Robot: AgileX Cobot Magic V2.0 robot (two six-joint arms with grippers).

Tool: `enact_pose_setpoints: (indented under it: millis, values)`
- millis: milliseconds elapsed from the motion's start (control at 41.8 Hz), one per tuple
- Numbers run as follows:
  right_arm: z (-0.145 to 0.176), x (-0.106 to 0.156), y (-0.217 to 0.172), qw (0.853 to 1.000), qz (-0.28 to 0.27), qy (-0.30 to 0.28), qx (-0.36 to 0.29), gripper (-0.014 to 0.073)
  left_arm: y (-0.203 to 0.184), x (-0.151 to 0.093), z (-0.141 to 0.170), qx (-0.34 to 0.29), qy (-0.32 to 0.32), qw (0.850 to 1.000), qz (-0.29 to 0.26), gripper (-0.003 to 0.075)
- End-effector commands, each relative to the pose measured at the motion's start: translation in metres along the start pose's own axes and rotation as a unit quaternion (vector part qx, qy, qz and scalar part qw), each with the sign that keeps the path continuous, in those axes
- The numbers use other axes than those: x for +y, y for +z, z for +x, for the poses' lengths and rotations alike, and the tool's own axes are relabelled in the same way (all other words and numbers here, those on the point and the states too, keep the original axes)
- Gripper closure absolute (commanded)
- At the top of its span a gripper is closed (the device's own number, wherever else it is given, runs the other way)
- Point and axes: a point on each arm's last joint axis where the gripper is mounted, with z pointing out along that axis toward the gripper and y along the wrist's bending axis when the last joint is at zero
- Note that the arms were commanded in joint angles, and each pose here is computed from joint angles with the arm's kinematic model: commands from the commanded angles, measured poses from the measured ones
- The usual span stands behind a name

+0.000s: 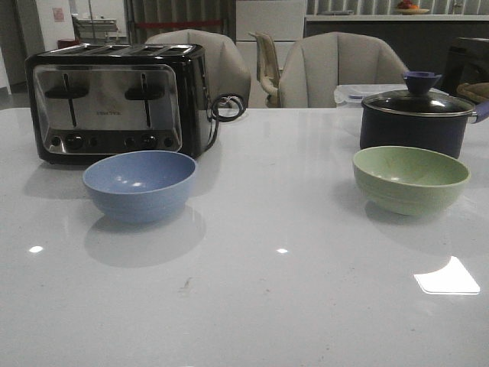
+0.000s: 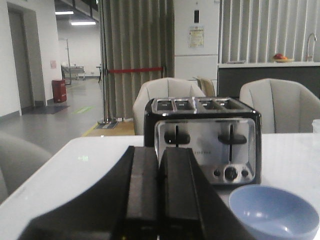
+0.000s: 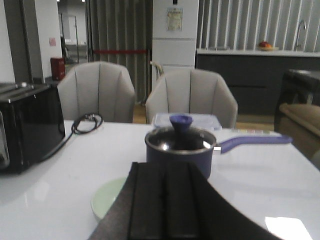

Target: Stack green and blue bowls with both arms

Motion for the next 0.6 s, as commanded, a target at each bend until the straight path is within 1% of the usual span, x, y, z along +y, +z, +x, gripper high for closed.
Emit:
enact_pose_setpoints:
  millis: [0,24,48,120,287,383,431,503,574]
  values:
    - [-0.048,0.001,-0.006,0.998,0.002,-0.012,-0.06,0.0559,-0.006,0.0,-0.052,-0.101,-0.003,0.995,-0.003,0.0622]
    - [-0.056,0.002,-0.006,0.998,0.002,-0.015,-0.058,0.0559,-0.007,0.0,-0.064,-0.106,-0.003,0.994,-0.002,0.0622]
    - [-0.065,0.002,-0.005,0.998,0.002,-0.019,-0.057,0.0559,-0.006,0.0,-0.068,-0.099,-0.003,0.995,-0.001,0.0622]
    - [-0.083,0.002,-0.001,0.999,0.004,-0.031,-0.041,0.0559,-0.006,0.0,-0.092,-0.087,-0.003,0.996,0.001,0.0622]
    - [-0.114,0.003,0.016,0.999,0.005,-0.036,0.019,0.0559,0.005,-0.002,-0.132,-0.014,-0.002,1.0,0.008,0.0622]
    - [-0.121,0.003,0.03,0.997,0.005,-0.036,0.066,0.0559,0.015,-0.002,-0.141,0.041,-0.001,0.999,0.011,0.0622]
    - [-0.119,0.003,0.038,0.995,0.005,-0.036,0.094,0.0559,0.023,-0.002,-0.14,0.079,-0.001,0.997,0.013,0.0622]
    - [-0.111,0.002,0.048,0.99,0.004,-0.036,0.134,0.0559,0.032,-0.003,-0.134,0.114,-0.001,0.993,0.014,0.0622]
    - [-0.099,0.002,0.057,0.982,0.004,-0.035,0.184,0.0559,0.04,-0.003,-0.126,0.151,-0.001,0.988,0.014,0.0622]
